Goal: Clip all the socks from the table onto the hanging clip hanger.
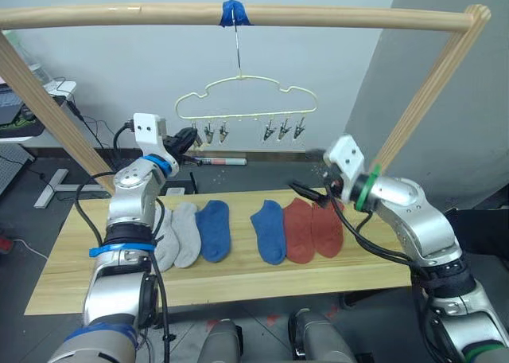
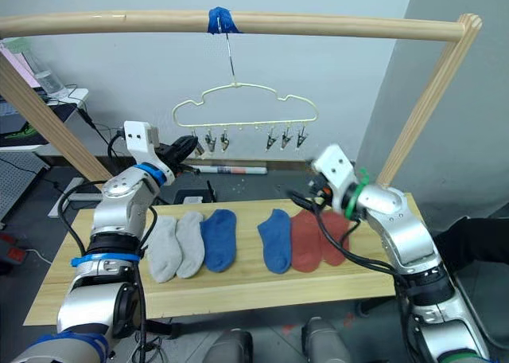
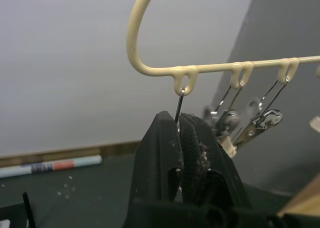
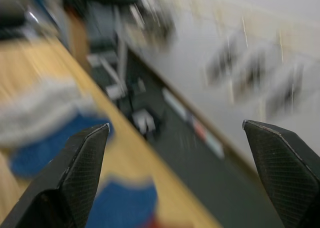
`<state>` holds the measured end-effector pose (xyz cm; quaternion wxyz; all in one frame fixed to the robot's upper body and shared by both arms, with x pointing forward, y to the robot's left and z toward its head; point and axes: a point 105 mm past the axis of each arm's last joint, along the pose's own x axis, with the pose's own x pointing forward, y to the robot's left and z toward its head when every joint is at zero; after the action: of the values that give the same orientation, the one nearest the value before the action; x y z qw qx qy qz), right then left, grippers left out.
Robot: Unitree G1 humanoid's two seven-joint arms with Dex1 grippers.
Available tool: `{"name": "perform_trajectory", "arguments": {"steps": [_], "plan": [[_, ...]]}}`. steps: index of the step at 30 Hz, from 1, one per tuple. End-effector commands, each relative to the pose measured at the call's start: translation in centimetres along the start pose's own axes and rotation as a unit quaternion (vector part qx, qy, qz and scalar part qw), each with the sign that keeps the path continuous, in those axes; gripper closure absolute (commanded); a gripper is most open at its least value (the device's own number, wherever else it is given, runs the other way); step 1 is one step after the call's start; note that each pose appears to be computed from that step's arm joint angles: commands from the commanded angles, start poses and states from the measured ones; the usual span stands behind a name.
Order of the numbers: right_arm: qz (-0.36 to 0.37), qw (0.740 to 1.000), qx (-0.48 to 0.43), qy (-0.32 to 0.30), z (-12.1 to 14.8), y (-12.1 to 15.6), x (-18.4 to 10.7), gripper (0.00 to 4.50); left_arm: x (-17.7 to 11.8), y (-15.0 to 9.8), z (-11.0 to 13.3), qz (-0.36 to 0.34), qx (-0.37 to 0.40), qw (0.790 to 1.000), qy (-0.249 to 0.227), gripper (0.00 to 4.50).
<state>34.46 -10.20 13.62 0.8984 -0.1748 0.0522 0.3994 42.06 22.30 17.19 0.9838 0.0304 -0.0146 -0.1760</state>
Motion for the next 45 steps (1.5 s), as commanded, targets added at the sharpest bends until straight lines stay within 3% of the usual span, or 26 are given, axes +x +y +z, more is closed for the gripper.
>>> {"name": "perform_trajectory", "arguments": {"steps": [1, 6, 10, 14, 19, 29, 32, 42, 43, 45], "plan": [[-0.053, 0.998, -0.005, 0.031, -2.0, -3.0, -0.3, 0.00, -1.2, -1.4, 0.5, -0.064, -0.048, 0.995, 0.055, 4.50], [-0.076, 0.991, 0.050, 0.099, -5.9, -5.2, -0.4, 0.00, -3.4, -2.9, 1.9, -0.141, -0.166, 0.971, 0.099, 4.50], [-0.083, 0.980, 0.108, 0.145, -8.7, -6.0, -0.4, 0.00, -4.5, -4.4, 2.6, -0.197, -0.262, 0.935, 0.131, 4.50], [-0.094, 0.968, 0.155, 0.174, -10.2, -6.7, -0.5, 0.00, -5.1, -5.2, 3.1, -0.222, -0.306, 0.915, 0.138, 4.50], [-0.104, 0.958, 0.185, 0.193, -11.7, -7.1, -0.2, 0.00, -5.3, -5.9, 3.6, -0.238, -0.331, 0.903, 0.136, 4.50], [-0.106, 0.959, 0.160, 0.208, -13.0, -6.4, 2.2, 0.00, -5.6, -6.1, 3.0, -0.227, -0.335, 0.904, 0.141, 4.50], [-0.097, 0.961, 0.158, 0.205, -13.0, -5.9, 2.8, 0.59, -5.6, -6.1, 2.9, -0.224, -0.331, 0.906, 0.141, 4.50], [-0.108, 0.963, 0.156, 0.193, -12.8, -6.1, 3.0, 4.20, -5.7, -6.0, 2.7, -0.218, -0.327, 0.909, 0.136, 4.50], [-0.111, 0.963, 0.157, 0.188, -12.7, -6.3, 2.9, 4.48, -5.7, -6.1, 2.7, -0.218, -0.327, 0.909, 0.136, 4.50], [-0.110, 0.967, 0.159, 0.168, -11.9, -6.8, 2.7, 4.48, -5.7, -6.2, 2.6, -0.219, -0.327, 0.909, 0.136, 4.50]]}}
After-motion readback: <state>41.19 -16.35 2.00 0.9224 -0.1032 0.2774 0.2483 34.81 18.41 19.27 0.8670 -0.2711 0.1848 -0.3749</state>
